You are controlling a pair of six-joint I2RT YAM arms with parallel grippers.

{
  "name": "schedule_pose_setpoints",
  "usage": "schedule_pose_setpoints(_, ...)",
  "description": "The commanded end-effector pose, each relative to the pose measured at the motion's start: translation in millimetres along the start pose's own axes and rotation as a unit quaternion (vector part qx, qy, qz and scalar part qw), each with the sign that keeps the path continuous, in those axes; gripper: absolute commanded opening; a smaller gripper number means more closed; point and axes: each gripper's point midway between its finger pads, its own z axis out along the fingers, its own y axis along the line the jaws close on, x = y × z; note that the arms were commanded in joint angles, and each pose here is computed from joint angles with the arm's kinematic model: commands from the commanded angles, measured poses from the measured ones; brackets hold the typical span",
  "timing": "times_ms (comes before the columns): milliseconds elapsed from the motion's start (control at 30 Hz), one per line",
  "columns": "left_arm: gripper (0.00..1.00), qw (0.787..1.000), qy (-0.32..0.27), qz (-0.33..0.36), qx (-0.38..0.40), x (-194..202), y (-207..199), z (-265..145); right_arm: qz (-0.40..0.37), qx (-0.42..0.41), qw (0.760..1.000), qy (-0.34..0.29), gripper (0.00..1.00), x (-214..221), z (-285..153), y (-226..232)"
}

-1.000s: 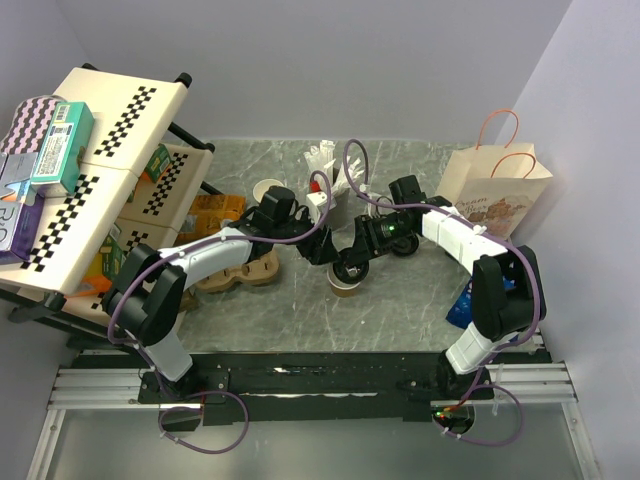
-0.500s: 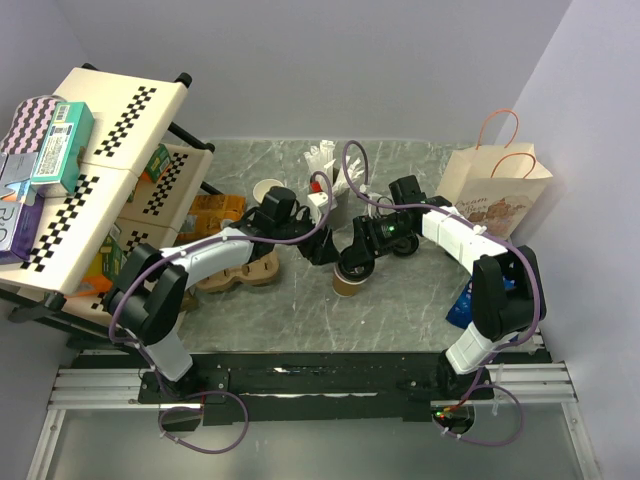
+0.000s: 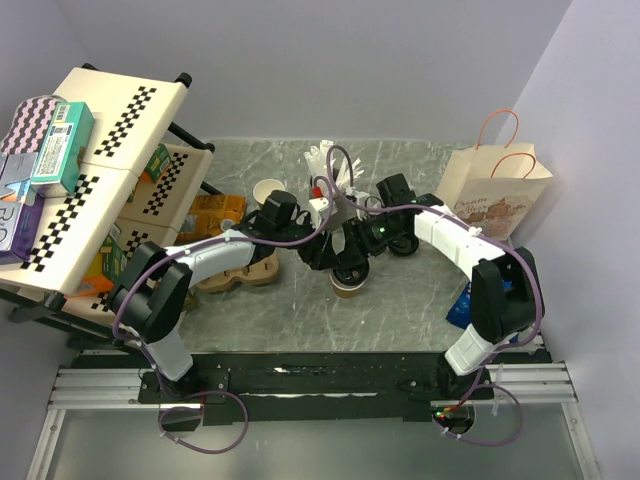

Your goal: Pack the takeout coffee

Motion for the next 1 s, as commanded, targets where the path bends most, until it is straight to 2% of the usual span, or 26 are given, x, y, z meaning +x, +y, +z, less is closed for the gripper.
schedule_pose_setpoints(0, 0.65, 0.999, -0.015, 0.007, 0.034, -5.8, -13.6, 1.7, -0.057, 0.025, 0.998, -0.020, 0.68, -16.9, -15.1, 13.2)
schedule_pose_setpoints(467, 0.63, 0.999, -0.009, 0.003, 0.047, -0.6, -16.8, 2.4, -0.133, 0.081, 0.988, -0.015, 0.70, -21.7, -16.5, 18.1)
schedule_pose_setpoints(833, 0.62, 0.998, -0.008, -0.002, 0.055, 2.1, -19.3, 2.9, -0.155, 0.100, 0.983, -0.017, 0.72, -21.9, -18.9, 18.4)
schedule_pose_setpoints(967, 0.62, 0.998, -0.008, -0.002, 0.057, 1.9, -19.8, 2.9, -0.159, 0.110, 0.981, -0.016, 0.77, -21.8, -18.6, 14.0)
